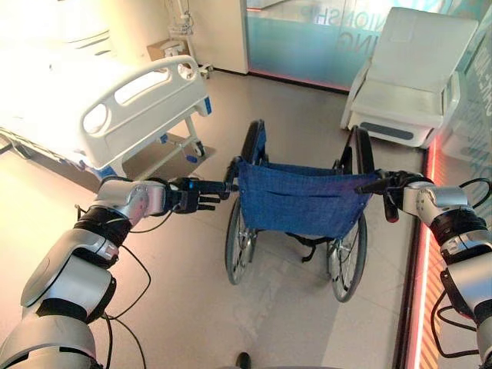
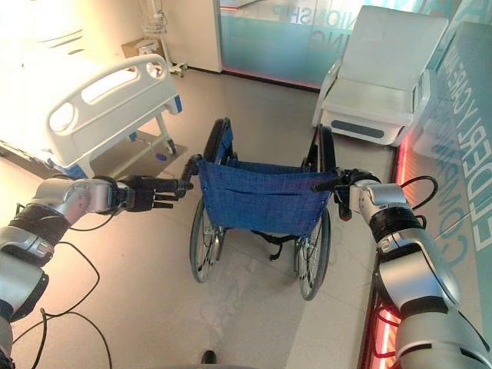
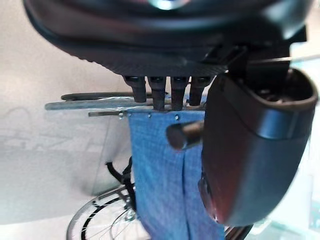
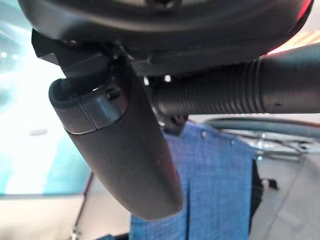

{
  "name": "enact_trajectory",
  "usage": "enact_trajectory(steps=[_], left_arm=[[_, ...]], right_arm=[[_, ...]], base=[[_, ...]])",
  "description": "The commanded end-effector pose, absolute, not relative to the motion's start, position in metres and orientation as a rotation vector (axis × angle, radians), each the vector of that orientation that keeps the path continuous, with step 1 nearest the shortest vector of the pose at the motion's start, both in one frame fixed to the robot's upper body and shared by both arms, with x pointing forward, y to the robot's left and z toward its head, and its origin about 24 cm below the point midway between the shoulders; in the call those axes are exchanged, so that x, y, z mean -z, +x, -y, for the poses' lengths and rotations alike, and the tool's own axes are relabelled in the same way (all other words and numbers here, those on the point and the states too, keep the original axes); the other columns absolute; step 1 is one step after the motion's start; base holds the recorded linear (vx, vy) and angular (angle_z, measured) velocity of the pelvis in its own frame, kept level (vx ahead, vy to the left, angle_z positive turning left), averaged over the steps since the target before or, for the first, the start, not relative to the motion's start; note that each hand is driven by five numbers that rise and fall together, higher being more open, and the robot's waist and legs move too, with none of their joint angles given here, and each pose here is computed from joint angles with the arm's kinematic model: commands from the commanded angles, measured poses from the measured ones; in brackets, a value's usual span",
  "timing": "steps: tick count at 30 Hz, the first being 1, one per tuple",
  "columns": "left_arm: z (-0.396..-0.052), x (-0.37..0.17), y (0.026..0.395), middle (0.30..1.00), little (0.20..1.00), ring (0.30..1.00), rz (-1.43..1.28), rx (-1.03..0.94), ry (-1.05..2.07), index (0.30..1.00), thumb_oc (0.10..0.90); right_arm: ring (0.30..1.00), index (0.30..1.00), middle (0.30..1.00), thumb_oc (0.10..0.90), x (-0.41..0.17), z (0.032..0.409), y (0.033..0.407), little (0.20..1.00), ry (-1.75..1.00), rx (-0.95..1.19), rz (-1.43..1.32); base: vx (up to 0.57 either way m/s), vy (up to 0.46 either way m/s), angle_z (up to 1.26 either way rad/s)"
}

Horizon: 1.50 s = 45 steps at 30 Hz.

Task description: Push the wheelchair next to the bed

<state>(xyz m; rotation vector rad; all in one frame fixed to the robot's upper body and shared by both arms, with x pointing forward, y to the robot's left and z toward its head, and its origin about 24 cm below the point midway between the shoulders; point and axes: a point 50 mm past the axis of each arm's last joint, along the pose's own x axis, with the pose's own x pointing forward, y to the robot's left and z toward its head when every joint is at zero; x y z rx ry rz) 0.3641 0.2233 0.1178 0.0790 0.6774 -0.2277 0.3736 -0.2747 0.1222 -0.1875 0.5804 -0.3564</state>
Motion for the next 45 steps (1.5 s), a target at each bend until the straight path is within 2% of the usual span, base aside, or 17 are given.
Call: enact_trajectory(steps=[1,17,27,38,39,40,45], left_arm=[[-0.210,-0.184,0.391,0.900,0.900,0.900,-0.304,0.193,0.106,0.900,0.800],[-0.229,-0.223,0.397,0.900,0.900,0.900,-0.084,-0.028,0.151,0.900,0.800],[-0.214,-0.195,0.397,0.900,0.900,0.900,-0.224,0.118,0.083,0.900,0.800],[-0.189,-0.164,0.398,0.900,0.900,0.900,-0.323,0.178,-0.008,0.900,0.800],[-0.187,-0.162,0.399,0.900,0.900,0.900,-0.322,0.178,0.006,0.900,0.800],[-0.186,-0.162,0.399,0.900,0.900,0.900,-0.319,0.177,0.008,0.900,0.800],[-0.180,-0.160,0.401,0.900,0.900,0.900,-0.297,0.166,0.019,0.900,0.800]], right_arm=[[0.900,0.900,0.900,0.800,-0.157,0.242,0.393,0.900,-0.075,0.247,-0.345],[0.900,0.900,0.900,0.800,-0.156,0.248,0.391,0.900,-0.126,0.213,-0.382],[0.900,0.900,0.900,0.800,-0.147,0.242,0.389,0.900,-0.160,0.166,-0.397],[0.900,0.900,0.900,0.800,-0.147,0.211,0.394,0.900,-0.126,0.046,-0.370],[0.319,0.319,0.319,0.413,-0.147,0.206,0.394,0.319,-0.119,0.017,-0.363],[0.300,0.300,0.300,0.400,-0.147,0.205,0.394,0.300,-0.114,0.006,-0.361],[0.300,0.300,0.300,0.400,-0.144,0.188,0.393,0.300,-0.086,-0.087,-0.352]], base=[[0.03,-0.009,0.06],[0.02,0.006,0.00],[0.02,0.023,-0.04],[0.03,0.024,-0.11],[0.00,0.014,-0.10],[0.00,0.021,-0.09],[0.01,0.017,-0.09]])
